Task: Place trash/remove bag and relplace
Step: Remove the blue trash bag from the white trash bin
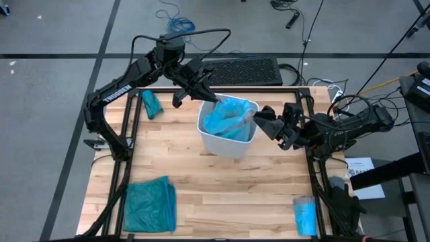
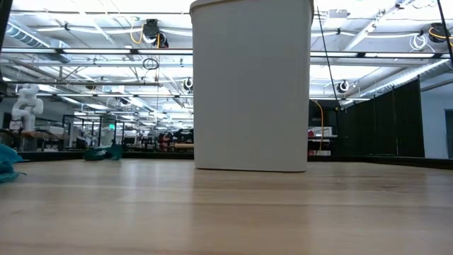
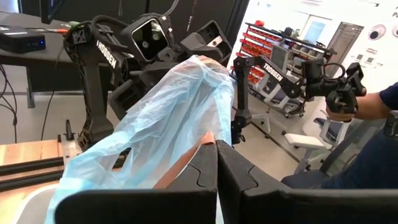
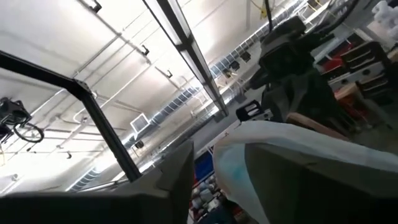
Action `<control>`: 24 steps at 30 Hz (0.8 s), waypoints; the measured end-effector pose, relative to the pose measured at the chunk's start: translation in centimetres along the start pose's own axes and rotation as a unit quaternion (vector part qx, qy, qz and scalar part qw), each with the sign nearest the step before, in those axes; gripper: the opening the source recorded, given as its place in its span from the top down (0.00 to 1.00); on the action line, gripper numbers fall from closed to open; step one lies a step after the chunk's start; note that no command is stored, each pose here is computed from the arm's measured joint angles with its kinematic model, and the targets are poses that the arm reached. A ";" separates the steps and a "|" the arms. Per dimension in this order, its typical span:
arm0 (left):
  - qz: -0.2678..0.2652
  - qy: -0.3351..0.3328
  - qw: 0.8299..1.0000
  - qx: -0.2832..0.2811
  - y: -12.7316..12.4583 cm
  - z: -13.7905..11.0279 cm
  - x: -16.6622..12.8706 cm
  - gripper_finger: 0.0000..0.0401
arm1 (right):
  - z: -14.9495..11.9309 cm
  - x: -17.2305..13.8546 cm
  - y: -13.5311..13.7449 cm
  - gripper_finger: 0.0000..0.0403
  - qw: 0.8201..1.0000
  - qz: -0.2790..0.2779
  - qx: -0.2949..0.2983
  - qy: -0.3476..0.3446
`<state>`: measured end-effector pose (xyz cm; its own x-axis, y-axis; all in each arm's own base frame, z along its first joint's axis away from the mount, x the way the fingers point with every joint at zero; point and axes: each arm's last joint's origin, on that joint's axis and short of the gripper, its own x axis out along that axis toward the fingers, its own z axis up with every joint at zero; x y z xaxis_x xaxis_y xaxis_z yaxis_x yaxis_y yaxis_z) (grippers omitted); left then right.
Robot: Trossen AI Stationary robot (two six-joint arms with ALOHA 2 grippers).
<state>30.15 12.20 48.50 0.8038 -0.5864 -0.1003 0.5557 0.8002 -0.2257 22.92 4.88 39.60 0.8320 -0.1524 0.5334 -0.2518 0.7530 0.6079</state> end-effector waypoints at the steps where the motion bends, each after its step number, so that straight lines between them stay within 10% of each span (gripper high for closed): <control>1: 0.000 0.000 1.000 0.000 0.0 0.0 0.0 1.00 | 0.0 0.0 0.0 0.68 1.000 0.000 0.001 0.000; 24: 0.003 -0.001 1.000 0.010 0.1 0.0 -0.2 1.00 | -0.5 0.8 -0.9 0.69 0.999 0.029 0.037 0.000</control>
<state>30.06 12.41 48.50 0.8079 -0.5807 -0.1001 0.5541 0.8064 -0.2066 23.99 4.41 39.21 0.8154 -0.1100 0.5684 -0.3353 0.7107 0.6185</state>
